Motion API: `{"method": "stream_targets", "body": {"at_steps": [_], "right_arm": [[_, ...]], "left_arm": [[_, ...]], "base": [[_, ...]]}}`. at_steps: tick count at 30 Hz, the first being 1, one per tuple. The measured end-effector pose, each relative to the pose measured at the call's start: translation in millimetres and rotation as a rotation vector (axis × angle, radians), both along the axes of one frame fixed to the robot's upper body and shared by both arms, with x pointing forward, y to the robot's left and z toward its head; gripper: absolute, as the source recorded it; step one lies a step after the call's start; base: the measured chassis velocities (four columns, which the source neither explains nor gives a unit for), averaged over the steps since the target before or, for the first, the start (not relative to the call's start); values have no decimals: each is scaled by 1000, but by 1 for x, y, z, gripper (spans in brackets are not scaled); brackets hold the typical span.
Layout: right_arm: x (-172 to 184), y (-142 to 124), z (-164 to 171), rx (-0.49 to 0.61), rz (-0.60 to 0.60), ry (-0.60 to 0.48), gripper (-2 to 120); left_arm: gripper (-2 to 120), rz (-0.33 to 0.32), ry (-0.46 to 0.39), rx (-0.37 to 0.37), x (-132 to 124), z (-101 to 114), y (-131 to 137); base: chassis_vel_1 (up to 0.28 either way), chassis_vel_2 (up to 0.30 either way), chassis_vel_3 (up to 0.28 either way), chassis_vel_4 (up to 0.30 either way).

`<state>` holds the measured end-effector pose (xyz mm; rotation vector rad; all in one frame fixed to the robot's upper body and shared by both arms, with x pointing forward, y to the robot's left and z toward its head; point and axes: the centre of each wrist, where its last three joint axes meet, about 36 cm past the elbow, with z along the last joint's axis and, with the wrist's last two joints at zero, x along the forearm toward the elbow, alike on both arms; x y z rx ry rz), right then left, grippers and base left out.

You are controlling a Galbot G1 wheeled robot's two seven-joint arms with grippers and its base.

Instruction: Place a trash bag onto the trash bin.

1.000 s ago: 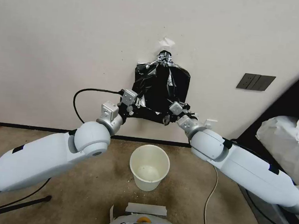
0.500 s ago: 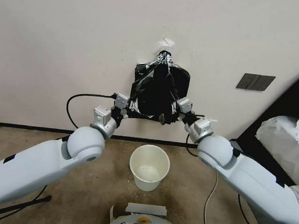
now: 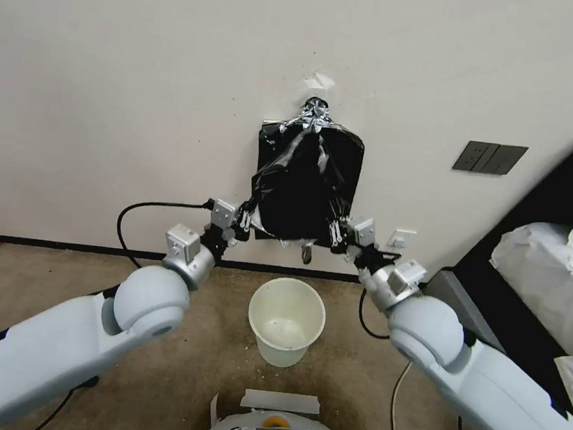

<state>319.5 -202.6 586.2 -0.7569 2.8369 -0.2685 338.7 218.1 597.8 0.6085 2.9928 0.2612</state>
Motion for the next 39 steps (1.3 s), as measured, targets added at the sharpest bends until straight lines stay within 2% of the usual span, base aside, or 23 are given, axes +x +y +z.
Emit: {"method": "stream_targets", "body": {"at_steps": [4,8,20,25,33,36,39], "right_arm": [[-14,2,0,28,3,23,0],[-26,4,-11,68,-5,90,0],[-44,3,-35,98,-58,269,0],[-49,5,-40,109,-77,298,0],[-54,-8,-47,64,-149,294,0],[-59,-11,-52,56,-173,324,0],[-62,-9,-55,67,-176,343,0]], "left_arm": [[0,1,7,-4,-10,-5,2],[0,-12,32,-11,-24,-14,-2],[0,-27,73,-41,-31,-25,-8],[0,-32,95,-46,-32,-31,-12],[0,-39,158,-62,-33,-54,-27],[0,-31,203,-57,-35,-70,-36],[0,-22,220,-56,-36,-77,-37]], "base": [[0,0,0,0],[0,0,0,0],[0,0,0,0],[0,0,0,0],[0,0,0,0],[0,0,0,0],[0,0,0,0]]}}
